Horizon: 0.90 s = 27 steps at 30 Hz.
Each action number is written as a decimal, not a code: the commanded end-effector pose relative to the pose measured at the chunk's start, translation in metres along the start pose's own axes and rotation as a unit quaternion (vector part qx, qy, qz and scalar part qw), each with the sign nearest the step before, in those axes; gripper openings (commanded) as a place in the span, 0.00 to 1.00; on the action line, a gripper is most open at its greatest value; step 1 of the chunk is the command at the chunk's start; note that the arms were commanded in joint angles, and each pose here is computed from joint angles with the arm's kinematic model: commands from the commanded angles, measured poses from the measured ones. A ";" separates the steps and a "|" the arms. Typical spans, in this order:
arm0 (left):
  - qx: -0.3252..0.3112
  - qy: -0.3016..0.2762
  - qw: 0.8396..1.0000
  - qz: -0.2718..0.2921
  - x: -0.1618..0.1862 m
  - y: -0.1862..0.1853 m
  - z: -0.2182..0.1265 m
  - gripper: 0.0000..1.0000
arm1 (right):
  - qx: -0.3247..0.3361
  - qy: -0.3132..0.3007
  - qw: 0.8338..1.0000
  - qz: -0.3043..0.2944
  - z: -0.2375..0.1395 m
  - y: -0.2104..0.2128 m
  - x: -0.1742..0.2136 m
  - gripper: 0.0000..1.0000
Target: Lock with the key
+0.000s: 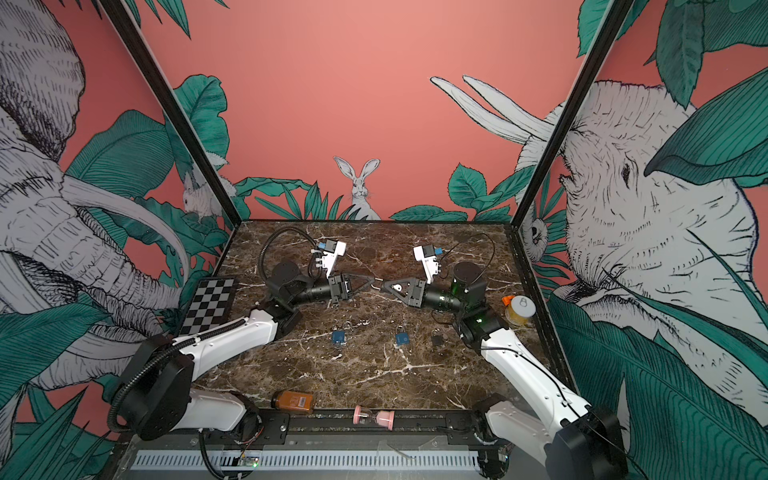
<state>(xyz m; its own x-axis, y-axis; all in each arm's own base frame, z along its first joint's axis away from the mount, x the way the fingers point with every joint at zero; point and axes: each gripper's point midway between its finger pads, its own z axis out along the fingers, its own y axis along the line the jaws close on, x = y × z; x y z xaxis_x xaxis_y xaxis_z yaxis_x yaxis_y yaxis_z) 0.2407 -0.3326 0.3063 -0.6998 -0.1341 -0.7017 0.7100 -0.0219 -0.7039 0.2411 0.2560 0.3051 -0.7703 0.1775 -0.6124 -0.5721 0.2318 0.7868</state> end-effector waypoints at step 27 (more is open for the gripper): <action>0.127 0.096 0.987 0.039 0.040 -0.075 0.027 0.00 | -0.006 -0.016 0.999 -0.051 0.018 -0.005 -0.012 0.00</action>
<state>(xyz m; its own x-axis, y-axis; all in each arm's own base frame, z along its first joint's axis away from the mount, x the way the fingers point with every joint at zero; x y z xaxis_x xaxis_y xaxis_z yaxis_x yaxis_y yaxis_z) 0.2469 -0.3410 0.3043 -0.7054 -0.1546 -0.6917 0.7004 -0.0020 -0.7138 0.2526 0.2579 0.2985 -0.7448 0.1740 -0.6442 -0.6009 0.2451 0.7609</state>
